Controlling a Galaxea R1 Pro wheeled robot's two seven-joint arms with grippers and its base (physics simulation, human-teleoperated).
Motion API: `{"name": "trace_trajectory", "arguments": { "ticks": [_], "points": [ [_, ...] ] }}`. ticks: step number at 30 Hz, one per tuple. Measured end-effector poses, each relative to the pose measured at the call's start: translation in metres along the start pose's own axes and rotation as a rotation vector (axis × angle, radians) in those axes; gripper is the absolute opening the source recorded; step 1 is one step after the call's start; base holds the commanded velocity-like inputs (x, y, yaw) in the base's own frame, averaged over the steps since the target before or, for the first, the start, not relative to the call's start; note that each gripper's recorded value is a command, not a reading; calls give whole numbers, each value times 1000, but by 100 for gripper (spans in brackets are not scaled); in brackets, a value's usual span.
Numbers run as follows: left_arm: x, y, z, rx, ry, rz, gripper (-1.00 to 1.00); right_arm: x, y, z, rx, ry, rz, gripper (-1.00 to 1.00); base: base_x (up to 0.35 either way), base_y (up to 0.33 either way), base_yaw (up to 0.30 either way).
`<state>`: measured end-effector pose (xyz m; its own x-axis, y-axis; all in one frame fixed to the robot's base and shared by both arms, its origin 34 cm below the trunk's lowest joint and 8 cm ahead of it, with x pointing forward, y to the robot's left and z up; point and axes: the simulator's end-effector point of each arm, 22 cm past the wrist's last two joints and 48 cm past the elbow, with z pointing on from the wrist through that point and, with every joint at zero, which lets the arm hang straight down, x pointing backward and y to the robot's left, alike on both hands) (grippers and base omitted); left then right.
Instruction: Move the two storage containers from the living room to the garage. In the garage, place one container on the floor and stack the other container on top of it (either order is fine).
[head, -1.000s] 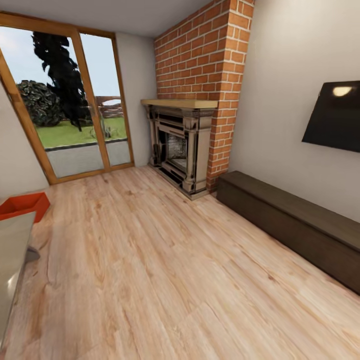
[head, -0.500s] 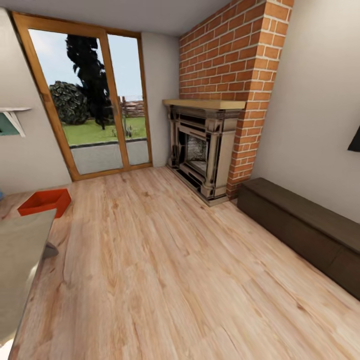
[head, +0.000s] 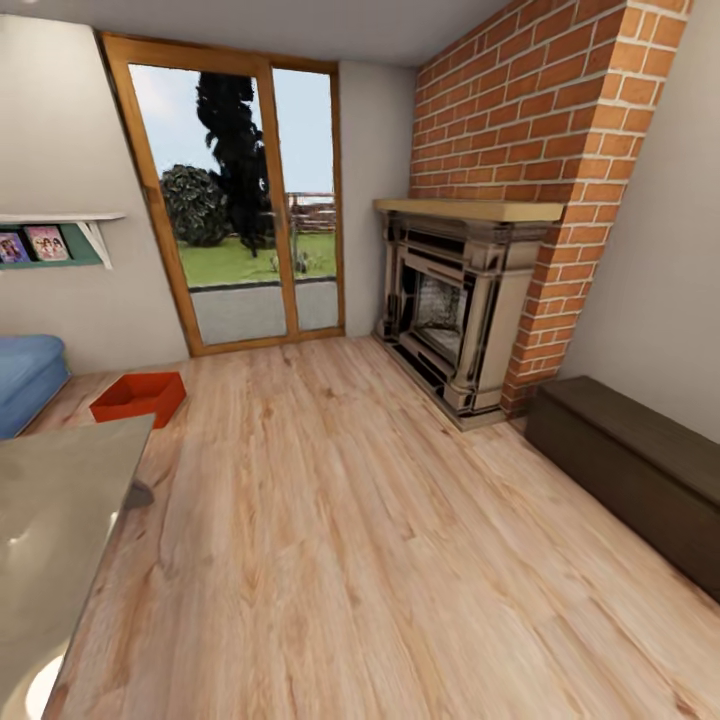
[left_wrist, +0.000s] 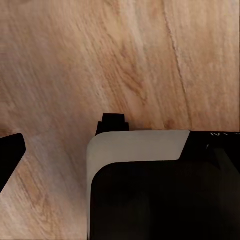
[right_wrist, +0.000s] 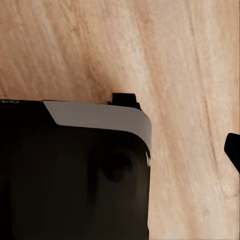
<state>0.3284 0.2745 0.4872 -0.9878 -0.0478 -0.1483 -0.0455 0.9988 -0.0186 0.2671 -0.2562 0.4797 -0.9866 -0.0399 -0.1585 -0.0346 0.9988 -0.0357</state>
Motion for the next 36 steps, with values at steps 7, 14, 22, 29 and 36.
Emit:
{"name": "trace_trajectory", "arguments": {
  "ticks": [7,14,22,29,36],
  "points": [
    [0,0,0,0,0,0,100,0,0,0,0,1,-1,100,321,0,32],
    [0,0,0,0,0,0,100,0,0,0,0,1,-1,100,321,0,0],
    [0,0,0,0,0,0,100,0,-1,0,1,1,2,100,321,0,0],
    [0,0,0,0,0,0,100,1,-1,0,1,2,1,100,321,0,0],
    [0,0,0,0,0,0,100,0,0,0,0,1,0,100,321,0,0]
  ]
}}
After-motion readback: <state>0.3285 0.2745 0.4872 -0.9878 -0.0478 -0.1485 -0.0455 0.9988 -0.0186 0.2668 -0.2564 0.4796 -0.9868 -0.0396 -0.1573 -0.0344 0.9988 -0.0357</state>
